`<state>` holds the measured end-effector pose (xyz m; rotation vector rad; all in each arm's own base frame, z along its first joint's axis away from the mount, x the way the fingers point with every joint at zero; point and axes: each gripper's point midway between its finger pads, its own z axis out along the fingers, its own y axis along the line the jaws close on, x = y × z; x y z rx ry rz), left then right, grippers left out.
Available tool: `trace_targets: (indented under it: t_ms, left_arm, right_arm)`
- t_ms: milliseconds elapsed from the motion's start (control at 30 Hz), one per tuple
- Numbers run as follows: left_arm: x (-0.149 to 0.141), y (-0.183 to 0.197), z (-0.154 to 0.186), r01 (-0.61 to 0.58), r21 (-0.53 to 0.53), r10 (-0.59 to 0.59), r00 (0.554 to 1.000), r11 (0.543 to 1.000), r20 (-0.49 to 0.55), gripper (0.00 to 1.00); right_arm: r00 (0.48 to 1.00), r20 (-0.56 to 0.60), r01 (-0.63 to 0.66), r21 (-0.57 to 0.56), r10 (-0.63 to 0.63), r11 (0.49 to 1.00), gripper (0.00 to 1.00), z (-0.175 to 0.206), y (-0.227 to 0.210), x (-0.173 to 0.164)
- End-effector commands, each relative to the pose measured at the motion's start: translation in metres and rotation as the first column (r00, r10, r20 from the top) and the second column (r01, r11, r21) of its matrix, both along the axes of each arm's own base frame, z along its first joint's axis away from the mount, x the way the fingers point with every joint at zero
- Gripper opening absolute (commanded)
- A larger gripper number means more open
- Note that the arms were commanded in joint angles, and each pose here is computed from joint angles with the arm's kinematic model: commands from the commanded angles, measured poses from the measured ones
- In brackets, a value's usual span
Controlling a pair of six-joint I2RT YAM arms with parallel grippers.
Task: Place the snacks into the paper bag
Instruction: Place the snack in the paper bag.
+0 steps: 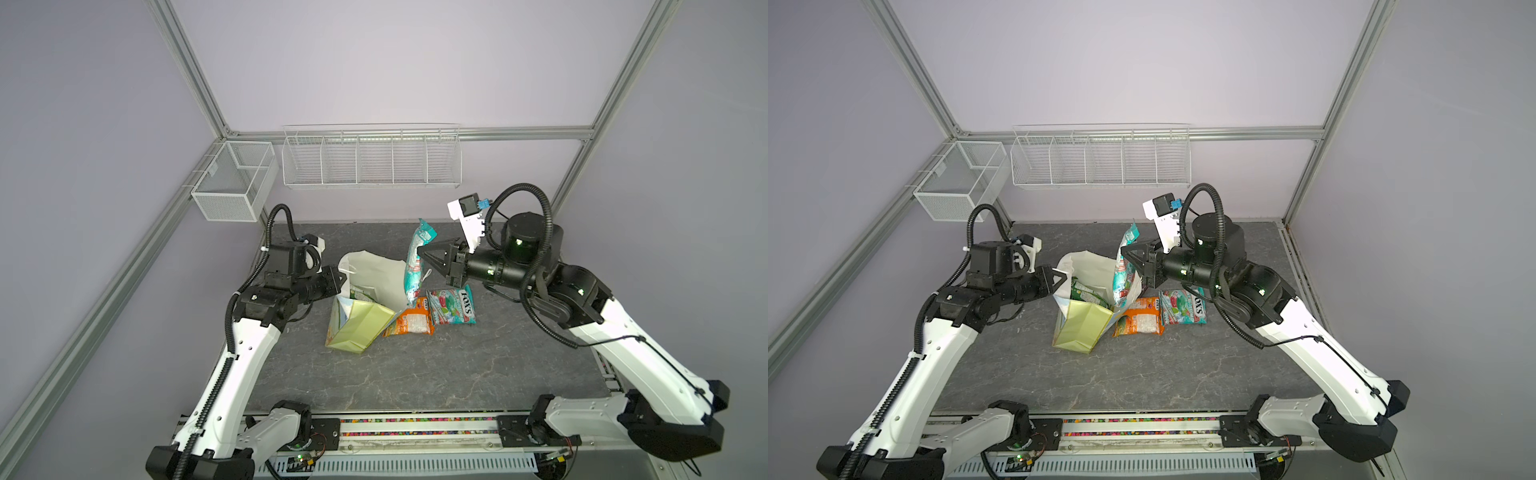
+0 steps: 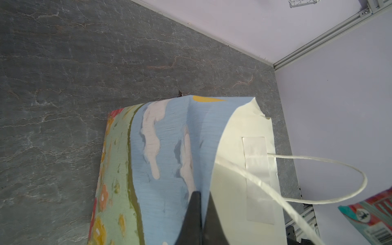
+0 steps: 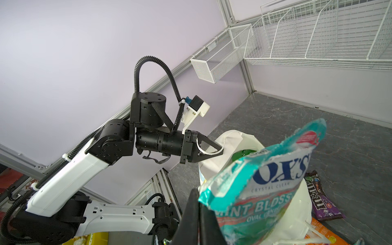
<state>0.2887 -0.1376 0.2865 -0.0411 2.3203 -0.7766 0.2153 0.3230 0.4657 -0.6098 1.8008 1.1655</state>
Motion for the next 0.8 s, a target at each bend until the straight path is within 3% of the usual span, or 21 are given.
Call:
trace_targets:
  t_ms: [0,767]
  left_arm:
    - [0.000,-0.003,0.021,0.021,-0.026,-0.019,0.997,0.999,0.081,0.00]
    - [-0.001,-0.006,0.023,0.034,-0.032,-0.032,0.996,0.999,0.078,0.00]
  right_arm:
    - [0.997,0.073,-0.029,0.077,0.023,0.997,0.07,0.028,0.008,-0.001]
    - [0.992,-0.049,-0.115,0.059,0.118,0.992,0.07,-0.014,0.072,0.031]
